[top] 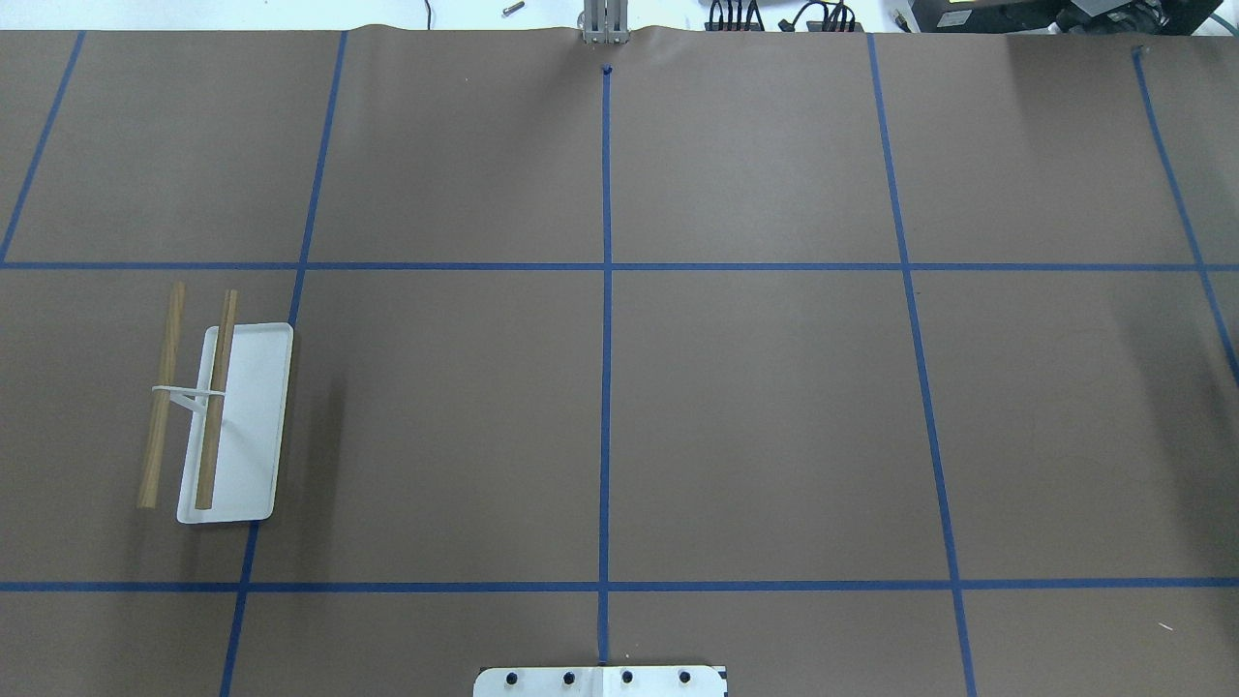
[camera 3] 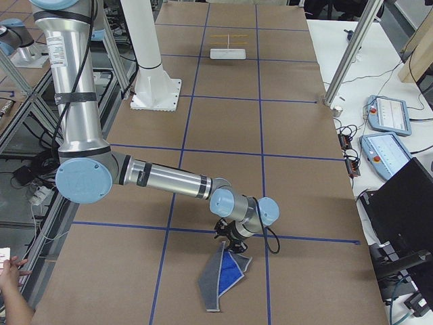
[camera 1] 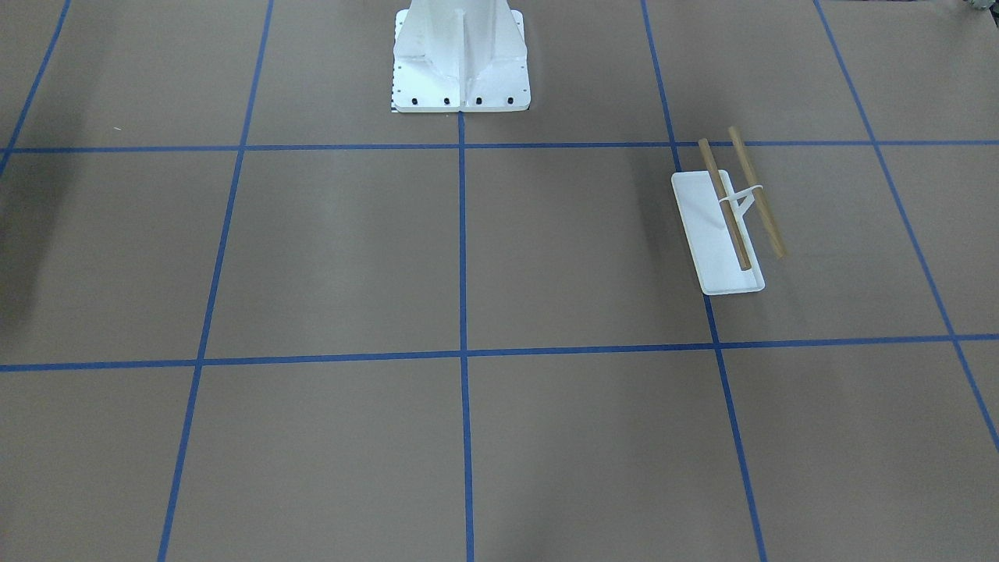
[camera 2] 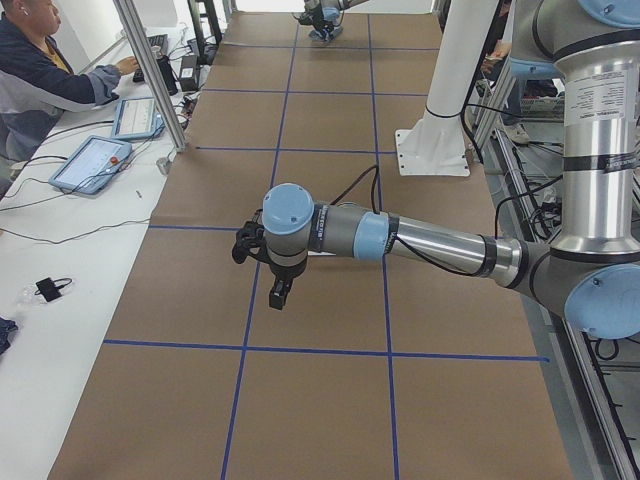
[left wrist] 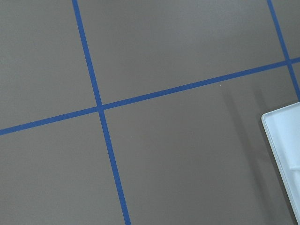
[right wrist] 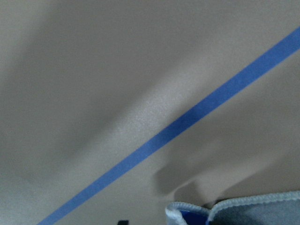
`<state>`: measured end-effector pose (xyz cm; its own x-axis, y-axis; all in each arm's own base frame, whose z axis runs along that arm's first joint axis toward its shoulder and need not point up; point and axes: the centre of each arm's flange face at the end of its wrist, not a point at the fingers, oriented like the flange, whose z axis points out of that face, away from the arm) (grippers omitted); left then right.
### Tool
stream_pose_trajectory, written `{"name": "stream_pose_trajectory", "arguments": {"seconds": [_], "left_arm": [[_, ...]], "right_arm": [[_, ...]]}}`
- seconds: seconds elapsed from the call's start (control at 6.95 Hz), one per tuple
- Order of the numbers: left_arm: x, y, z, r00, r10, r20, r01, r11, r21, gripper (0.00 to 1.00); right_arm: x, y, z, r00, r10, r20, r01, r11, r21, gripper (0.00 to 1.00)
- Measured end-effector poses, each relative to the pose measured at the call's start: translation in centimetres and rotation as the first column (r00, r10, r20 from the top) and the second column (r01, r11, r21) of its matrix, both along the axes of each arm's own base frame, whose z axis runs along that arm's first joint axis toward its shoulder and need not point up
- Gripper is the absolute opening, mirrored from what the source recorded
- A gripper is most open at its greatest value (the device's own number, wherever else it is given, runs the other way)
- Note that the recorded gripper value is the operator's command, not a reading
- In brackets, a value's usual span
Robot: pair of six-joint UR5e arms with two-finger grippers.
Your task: Hang towel on rack
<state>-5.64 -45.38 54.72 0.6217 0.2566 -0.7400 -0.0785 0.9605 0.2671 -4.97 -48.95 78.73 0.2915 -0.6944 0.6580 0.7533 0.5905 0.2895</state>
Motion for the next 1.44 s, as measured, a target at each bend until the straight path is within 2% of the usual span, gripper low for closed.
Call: {"name": "stream_pose_trajectory", "arguments": {"seconds": [0.14, 0.72, 1.01, 1.15, 1.29, 1.44], "left_arm": [[0.0, 0.0, 0.0, 1.000, 0.000, 0.000, 0.000, 1.000, 0.001, 0.98], [0.0, 0.0, 0.0, 1.000, 0.000, 0.000, 0.000, 1.000, 0.001, 0.98], [0.0, 0.0, -0.1, 1.000, -0.001, 0.000, 0.001, 1.000, 0.001, 0.98], [0.0, 0.0, -0.2, 1.000, -0.008, -0.002, 0.008, 1.000, -0.007, 0.98], [0.1, -0.2, -0.5, 0.999, -0.034, -0.007, 0.034, 0.999, -0.035, 0.98], [0.1, -1.0, -1.5, 0.996, -0.082, -0.017, 0.081, 0.994, -0.073, 0.98]], "right_arm": [[-0.1, 0.1, 0.2, 1.000, -0.004, 0.000, 0.004, 1.000, -0.003, 0.00], [-0.2, 0.1, 0.5, 1.000, -0.016, 0.004, 0.016, 1.000, -0.002, 0.00], [-0.3, -1.6, -2.0, 1.000, 0.008, 0.029, -0.008, 1.000, 0.008, 0.00], [-0.1, -2.8, -6.0, 0.998, 0.049, 0.048, -0.048, 0.999, -0.006, 0.00], [0.0, -3.8, -12.2, 0.993, 0.114, 0.040, -0.112, 0.993, -0.038, 0.00], [0.0, -4.3, -18.8, 0.979, 0.205, 0.021, -0.203, 0.976, -0.074, 0.00]]}}
